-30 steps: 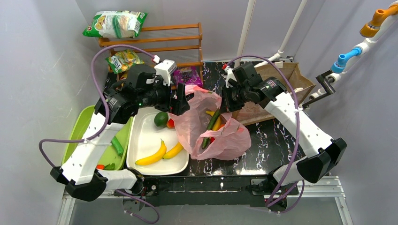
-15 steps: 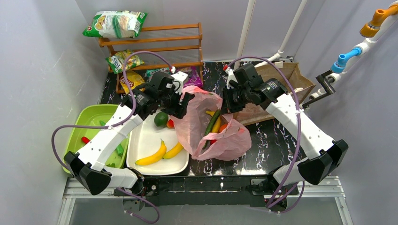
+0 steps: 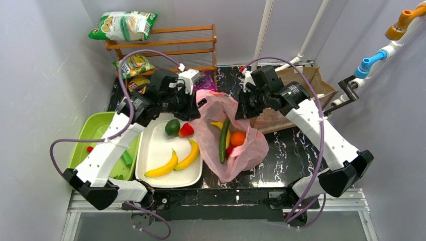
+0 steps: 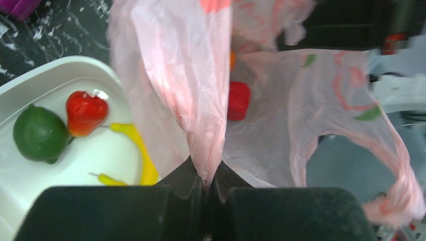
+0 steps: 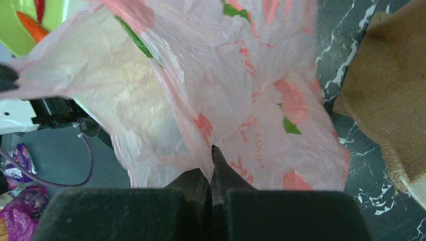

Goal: Place the food into the grocery bag and tie it

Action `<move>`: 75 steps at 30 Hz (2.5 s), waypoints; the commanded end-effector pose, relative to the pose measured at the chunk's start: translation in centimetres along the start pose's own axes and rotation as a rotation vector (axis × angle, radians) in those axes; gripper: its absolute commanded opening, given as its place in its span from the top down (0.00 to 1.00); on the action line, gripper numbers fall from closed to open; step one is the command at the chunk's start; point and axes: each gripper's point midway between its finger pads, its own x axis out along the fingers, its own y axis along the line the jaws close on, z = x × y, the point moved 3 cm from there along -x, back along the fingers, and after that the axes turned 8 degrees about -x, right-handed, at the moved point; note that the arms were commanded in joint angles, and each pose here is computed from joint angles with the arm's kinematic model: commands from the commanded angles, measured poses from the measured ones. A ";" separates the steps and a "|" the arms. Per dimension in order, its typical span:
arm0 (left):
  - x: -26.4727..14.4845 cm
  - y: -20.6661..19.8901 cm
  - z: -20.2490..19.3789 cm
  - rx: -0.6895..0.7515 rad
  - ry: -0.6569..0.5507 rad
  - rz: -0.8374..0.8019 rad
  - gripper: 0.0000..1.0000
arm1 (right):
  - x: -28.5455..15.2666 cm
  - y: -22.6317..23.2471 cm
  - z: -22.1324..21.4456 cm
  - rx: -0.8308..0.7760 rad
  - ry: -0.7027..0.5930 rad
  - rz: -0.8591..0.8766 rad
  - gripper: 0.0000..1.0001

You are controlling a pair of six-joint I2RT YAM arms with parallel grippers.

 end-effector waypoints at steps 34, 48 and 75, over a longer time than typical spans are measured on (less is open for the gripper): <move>-2.9 -7.6 8.3 -0.518 -0.161 -0.267 1.00 | -12.5 -1.4 2.7 0.239 -0.327 -0.321 0.17; 0.6 -7.8 13.8 -0.648 -0.230 -0.264 1.00 | -15.3 0.2 -4.6 0.725 -0.538 -0.119 0.13; 2.5 -6.4 16.1 -0.783 -0.330 -0.209 1.00 | -11.4 3.7 -5.3 0.880 -0.323 0.133 0.30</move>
